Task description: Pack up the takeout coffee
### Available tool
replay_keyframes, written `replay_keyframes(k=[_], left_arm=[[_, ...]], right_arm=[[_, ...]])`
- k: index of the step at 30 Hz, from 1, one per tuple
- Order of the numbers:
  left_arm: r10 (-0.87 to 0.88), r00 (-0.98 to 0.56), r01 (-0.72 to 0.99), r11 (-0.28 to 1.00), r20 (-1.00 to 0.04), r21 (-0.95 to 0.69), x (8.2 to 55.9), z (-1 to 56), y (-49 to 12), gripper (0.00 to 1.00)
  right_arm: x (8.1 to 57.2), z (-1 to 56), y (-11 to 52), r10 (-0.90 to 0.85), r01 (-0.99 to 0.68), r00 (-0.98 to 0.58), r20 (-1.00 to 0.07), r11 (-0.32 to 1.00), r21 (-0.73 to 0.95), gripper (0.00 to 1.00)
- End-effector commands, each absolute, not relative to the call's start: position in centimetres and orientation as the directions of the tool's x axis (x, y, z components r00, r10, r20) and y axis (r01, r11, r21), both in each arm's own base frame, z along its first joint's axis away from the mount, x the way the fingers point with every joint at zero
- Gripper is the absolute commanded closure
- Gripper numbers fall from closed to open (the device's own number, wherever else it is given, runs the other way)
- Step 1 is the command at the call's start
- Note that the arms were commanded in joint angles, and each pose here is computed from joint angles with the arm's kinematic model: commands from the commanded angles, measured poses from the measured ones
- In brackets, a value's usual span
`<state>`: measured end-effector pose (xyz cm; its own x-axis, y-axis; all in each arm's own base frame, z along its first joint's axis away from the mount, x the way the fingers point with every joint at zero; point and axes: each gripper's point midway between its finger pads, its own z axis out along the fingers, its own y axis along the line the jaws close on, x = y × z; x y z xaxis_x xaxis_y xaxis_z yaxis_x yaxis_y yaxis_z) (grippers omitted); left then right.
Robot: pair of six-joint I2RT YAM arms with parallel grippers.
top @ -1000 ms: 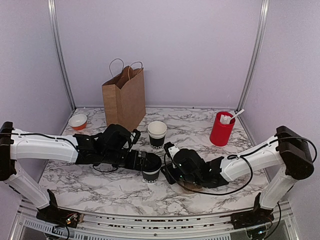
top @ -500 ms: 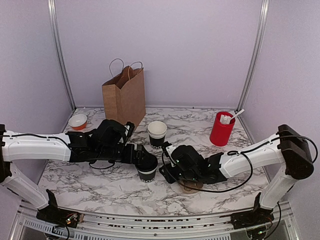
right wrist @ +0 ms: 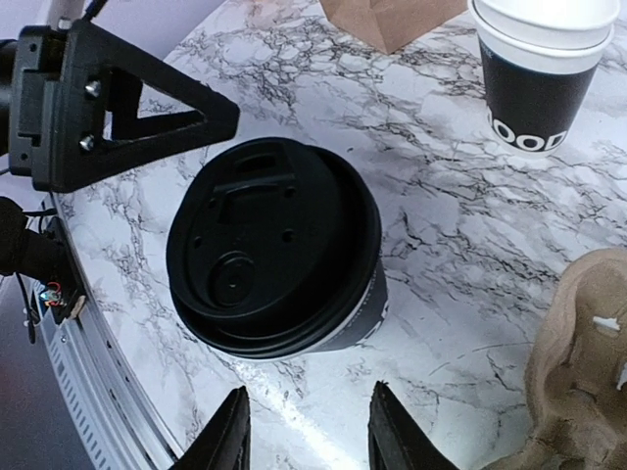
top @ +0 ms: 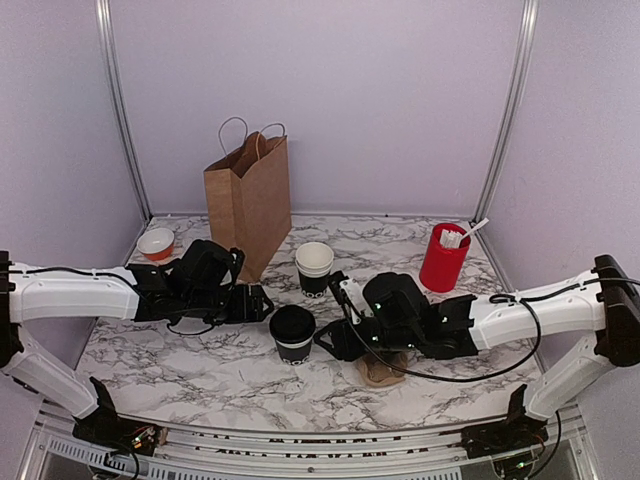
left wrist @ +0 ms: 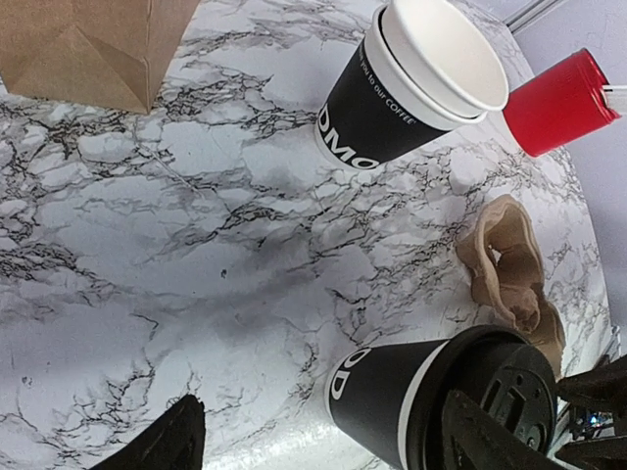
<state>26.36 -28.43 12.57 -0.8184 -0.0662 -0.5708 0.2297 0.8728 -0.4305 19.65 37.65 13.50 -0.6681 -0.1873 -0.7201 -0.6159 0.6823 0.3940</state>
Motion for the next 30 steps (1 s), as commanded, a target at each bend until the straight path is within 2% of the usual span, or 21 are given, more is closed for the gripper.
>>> replay_keyframes(k=[1,19,30], left_arm=[[-0.069,-0.849,0.22,0.855,-0.524,-0.469,25.9,11.2,-29.1,0.16],[-0.08,-0.86,0.214,0.841,-0.505,-0.497,25.1,10.9,-29.0,0.18],[-0.085,-0.851,0.226,0.831,-0.517,-0.509,24.7,11.8,-29.0,0.19]], right_arm=[[19.1,16.5,39.0,-0.138,-0.62,-0.692,-0.708,0.617,0.485,0.6],[21.9,17.3,39.8,0.077,-0.419,-0.853,-0.516,0.491,0.764,0.52],[23.2,16.0,39.0,0.103,-0.359,-0.874,-0.475,0.521,0.774,0.47]])
